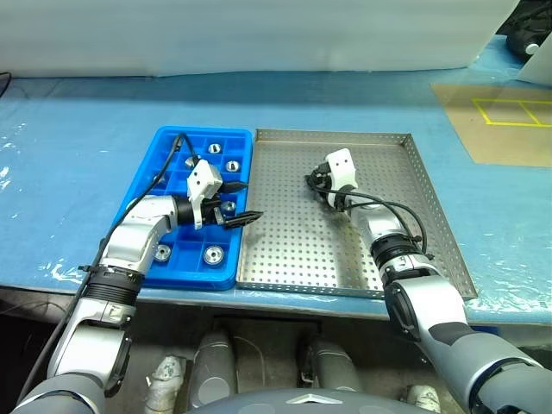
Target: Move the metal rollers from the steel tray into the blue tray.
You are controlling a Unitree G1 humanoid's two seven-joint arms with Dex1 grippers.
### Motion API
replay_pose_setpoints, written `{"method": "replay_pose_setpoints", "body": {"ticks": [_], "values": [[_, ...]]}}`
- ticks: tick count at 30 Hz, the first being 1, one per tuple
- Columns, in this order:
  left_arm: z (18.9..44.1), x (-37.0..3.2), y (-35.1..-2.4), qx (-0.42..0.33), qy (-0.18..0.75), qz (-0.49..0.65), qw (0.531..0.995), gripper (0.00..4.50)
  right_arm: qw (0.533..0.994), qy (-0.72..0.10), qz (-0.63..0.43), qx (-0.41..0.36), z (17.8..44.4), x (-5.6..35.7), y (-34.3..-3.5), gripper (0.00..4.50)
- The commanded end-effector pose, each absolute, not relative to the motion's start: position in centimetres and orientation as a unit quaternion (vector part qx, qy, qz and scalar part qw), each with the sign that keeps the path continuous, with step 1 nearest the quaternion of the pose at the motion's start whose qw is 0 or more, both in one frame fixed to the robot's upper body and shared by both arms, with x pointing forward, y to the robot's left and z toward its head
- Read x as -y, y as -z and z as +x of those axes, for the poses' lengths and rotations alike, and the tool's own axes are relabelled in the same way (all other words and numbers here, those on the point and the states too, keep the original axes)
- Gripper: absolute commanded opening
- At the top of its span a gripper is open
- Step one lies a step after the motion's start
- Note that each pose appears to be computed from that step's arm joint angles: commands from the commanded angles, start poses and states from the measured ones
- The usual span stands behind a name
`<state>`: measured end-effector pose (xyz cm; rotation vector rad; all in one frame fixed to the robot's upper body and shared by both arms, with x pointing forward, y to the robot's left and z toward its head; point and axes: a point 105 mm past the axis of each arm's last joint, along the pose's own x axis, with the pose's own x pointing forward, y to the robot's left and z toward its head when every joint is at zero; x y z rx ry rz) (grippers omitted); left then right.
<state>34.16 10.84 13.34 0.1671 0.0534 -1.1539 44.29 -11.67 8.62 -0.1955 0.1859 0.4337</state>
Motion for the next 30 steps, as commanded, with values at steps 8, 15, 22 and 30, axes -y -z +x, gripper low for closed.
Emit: {"method": "replay_pose_setpoints", "body": {"ticks": [8,15,22,30], "values": [[34.2,-12.6,-16.4,0.014,0.525,0.095,0.846,4.50,0.897,-0.432,-0.095,0.005,40.4,3.6,-14.8,1.77],[33.4,-17.1,-18.1,0.008,0.476,0.128,0.870,4.50,0.829,-0.549,-0.102,0.030,36.9,-2.1,-16.7,1.77],[30.1,-22.6,-18.2,-0.034,0.408,0.153,0.899,4.50,0.776,-0.622,-0.098,0.036,34.6,-7.1,-16.7,1.77],[26.2,-23.1,-17.2,-0.055,0.361,0.132,0.921,4.50,0.696,-0.708,-0.116,0.038,30.8,-11.4,-15.5,1.77]]}}
